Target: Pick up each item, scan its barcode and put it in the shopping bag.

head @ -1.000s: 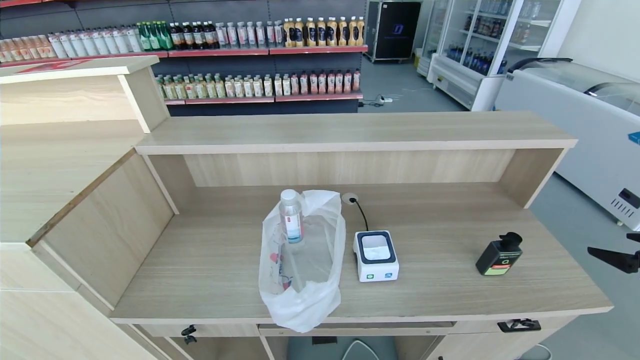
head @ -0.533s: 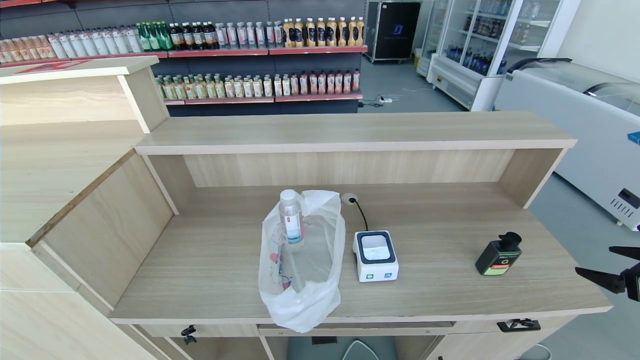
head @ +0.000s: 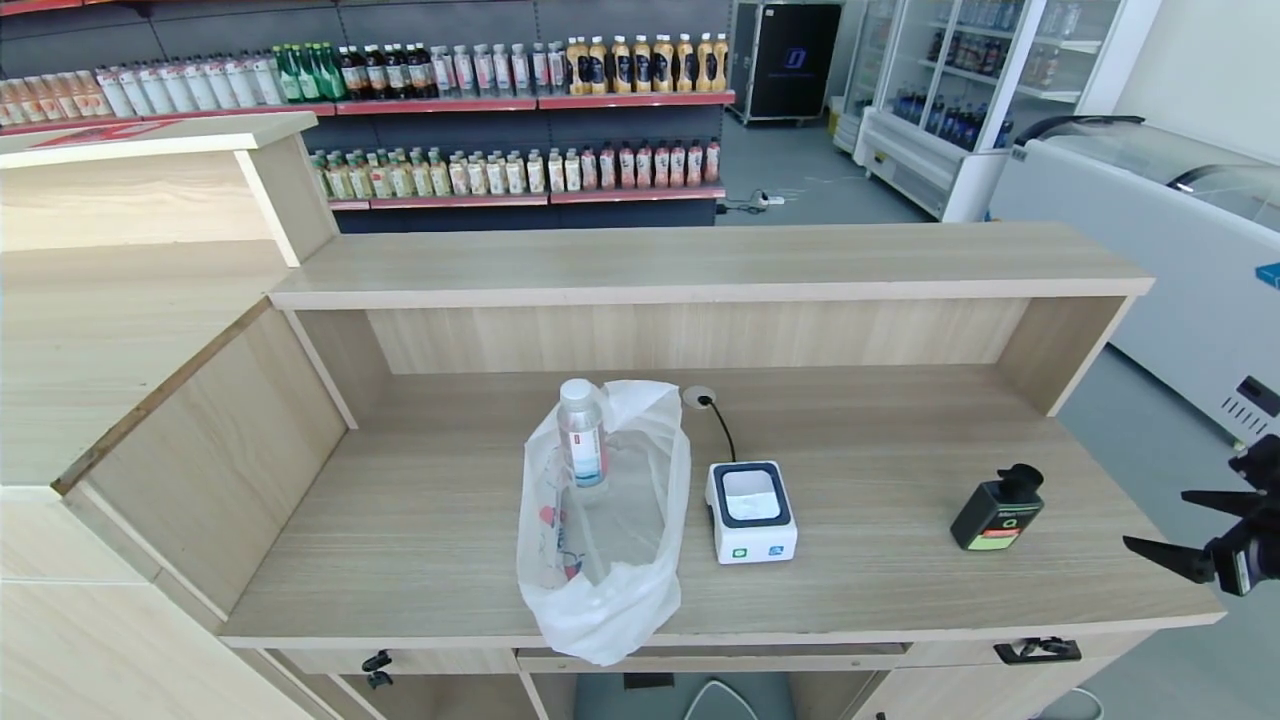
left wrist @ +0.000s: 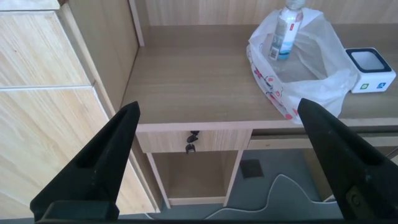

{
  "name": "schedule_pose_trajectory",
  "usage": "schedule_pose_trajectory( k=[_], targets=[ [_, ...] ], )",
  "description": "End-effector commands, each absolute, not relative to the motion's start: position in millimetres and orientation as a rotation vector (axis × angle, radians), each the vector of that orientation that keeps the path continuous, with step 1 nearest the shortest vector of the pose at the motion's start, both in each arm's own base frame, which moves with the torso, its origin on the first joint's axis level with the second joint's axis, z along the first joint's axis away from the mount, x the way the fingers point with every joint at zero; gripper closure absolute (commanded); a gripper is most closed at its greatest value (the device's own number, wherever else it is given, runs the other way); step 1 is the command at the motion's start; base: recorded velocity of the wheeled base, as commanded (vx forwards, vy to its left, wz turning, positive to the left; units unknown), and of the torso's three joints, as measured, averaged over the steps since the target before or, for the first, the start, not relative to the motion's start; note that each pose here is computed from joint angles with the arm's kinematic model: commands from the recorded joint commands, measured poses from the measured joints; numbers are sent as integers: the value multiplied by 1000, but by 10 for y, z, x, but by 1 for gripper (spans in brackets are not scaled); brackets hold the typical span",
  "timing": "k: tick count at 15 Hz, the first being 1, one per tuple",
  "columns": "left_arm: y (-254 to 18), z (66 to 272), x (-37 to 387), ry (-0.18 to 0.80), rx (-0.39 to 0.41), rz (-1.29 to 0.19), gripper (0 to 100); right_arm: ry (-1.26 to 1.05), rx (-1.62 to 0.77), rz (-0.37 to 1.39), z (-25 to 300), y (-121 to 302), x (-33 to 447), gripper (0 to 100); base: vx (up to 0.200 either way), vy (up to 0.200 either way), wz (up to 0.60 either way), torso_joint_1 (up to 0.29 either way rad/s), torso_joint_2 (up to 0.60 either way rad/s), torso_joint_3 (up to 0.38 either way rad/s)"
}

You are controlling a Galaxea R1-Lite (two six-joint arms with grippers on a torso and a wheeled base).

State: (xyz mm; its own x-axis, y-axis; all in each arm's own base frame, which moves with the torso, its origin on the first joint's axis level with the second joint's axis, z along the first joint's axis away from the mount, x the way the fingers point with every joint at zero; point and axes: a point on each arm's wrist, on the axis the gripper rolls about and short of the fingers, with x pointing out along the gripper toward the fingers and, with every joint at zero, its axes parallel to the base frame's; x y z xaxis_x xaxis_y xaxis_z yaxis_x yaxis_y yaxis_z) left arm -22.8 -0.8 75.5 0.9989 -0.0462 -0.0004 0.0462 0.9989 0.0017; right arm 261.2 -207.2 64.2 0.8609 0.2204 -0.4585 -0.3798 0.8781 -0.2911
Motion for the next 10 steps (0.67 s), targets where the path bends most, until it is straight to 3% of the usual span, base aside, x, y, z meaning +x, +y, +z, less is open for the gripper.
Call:
schedule_pose_trajectory(
  k=[1, 10],
  targets=[
    [-8, 755, -227, 1, 2, -46, 0, 427, -383, 353, 500, -2072, 2753, 0, 0, 0, 0, 0, 0, 0],
    [-8, 755, -227, 1, 2, -48, 0, 361, -442, 603, 129, -1597, 3251, 0, 0, 0, 0, 0, 0, 0]
  ],
)
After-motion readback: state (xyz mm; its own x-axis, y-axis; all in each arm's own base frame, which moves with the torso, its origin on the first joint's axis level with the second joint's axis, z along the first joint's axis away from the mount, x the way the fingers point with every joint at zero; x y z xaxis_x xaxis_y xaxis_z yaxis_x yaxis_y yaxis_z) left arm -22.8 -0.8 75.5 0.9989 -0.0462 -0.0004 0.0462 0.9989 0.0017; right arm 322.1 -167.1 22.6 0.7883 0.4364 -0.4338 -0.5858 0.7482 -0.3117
